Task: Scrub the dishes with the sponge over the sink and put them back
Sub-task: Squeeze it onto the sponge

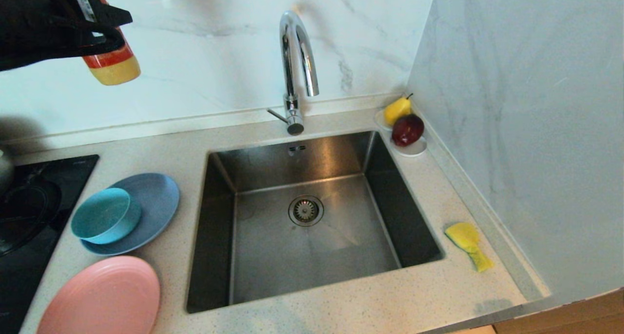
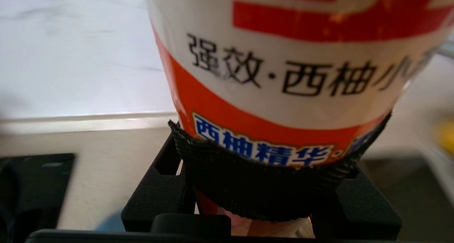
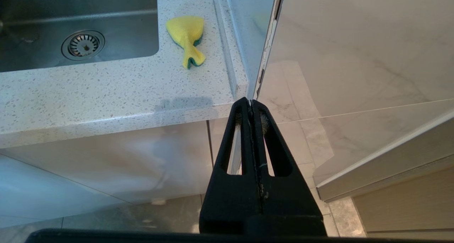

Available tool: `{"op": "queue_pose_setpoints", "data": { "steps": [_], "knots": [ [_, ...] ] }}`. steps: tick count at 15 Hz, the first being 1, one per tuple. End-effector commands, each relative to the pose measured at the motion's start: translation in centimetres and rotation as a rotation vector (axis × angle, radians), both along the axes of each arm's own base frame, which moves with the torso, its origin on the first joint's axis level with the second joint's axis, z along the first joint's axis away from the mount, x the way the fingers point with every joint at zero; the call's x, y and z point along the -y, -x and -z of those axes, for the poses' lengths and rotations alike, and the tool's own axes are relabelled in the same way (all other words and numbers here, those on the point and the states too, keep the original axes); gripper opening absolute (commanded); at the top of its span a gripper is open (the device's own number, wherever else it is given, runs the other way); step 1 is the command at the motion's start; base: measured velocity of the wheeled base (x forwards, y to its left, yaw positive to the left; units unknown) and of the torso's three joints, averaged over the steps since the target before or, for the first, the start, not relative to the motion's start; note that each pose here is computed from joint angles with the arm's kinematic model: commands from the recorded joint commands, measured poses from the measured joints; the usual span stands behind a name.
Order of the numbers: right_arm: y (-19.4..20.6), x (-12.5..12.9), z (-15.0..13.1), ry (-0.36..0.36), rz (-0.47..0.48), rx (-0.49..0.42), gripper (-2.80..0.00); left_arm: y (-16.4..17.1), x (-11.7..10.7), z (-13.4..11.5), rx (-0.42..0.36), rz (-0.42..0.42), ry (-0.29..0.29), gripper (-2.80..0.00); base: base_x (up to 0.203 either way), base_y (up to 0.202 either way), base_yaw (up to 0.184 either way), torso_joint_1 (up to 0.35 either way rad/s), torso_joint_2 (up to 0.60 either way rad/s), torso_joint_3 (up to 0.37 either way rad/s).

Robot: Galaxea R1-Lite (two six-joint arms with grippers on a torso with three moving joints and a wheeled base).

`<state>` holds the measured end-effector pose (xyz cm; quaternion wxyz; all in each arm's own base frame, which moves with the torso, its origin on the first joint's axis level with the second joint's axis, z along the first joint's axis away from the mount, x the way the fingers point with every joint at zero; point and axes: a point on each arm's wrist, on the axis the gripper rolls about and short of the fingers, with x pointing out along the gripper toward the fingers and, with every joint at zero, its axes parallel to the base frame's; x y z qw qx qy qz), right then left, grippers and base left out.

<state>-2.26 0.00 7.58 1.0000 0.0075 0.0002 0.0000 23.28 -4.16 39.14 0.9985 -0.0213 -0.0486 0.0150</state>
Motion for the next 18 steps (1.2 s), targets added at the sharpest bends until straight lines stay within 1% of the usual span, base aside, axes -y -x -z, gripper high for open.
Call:
{"op": "queue_pose_setpoints", "data": {
  "steps": [1,2,3,5,6,8,10,12,13,14,18],
  "knots": [
    [0.0,0.0,0.0,0.000,0.000,0.000,-2.80,3.8,0.8,-1.5,0.020,0.084,-0.021,-2.80,0.000,0.000,0.000,0.000,0.00,0.000],
    [0.0,0.0,0.0,0.000,0.000,0.000,-2.80,4.4,1.1,-1.3,-0.006,0.115,-0.042,-2.80,0.000,0.000,0.000,0.000,0.00,0.000],
    [0.0,0.0,0.0,0.000,0.000,0.000,-2.80,4.9,1.3,-1.3,-0.021,0.141,-0.051,-2.80,0.000,0.000,0.000,0.000,0.00,0.000],
    [0.0,0.0,0.0,0.000,0.000,0.000,-2.80,6.2,1.6,-1.5,-0.035,0.209,-0.072,-2.80,0.000,0.000,0.000,0.000,0.00,0.000],
    [0.0,0.0,0.0,0.000,0.000,0.000,-2.80,6.5,1.8,-1.4,-0.043,0.231,-0.096,-2.80,0.000,0.000,0.000,0.000,0.00,0.000],
    [0.0,0.0,0.0,0.000,0.000,0.000,-2.80,6.9,2.6,-1.2,-0.060,0.303,-0.141,-2.80,0.000,0.000,0.000,0.000,0.00,0.000],
    [0.0,0.0,0.0,0.000,0.000,0.000,-2.80,6.9,3.6,-0.9,-0.070,0.364,-0.175,-2.80,0.000,0.000,0.000,0.000,0.00,0.000],
    [0.0,0.0,0.0,0.000,0.000,0.000,-2.80,7.0,4.7,-0.6,-0.064,0.417,-0.272,-2.80,0.000,0.000,0.000,0.000,0.00,0.000],
    [0.0,0.0,0.0,0.000,0.000,0.000,-2.80,6.9,5.2,-0.3,-0.067,0.434,-0.307,-2.80,0.000,0.000,0.000,0.000,0.00,0.000],
    [0.0,0.0,0.0,0.000,0.000,0.000,-2.80,6.6,5.7,-0.2,-0.073,0.446,-0.326,-2.80,0.000,0.000,0.000,0.000,0.00,0.000],
    [0.0,0.0,0.0,0.000,0.000,0.000,-2.80,5.3,8.5,-0.9,-0.025,0.509,-0.464,-2.80,0.000,0.000,0.000,0.000,0.00,0.000]
  ]
}}
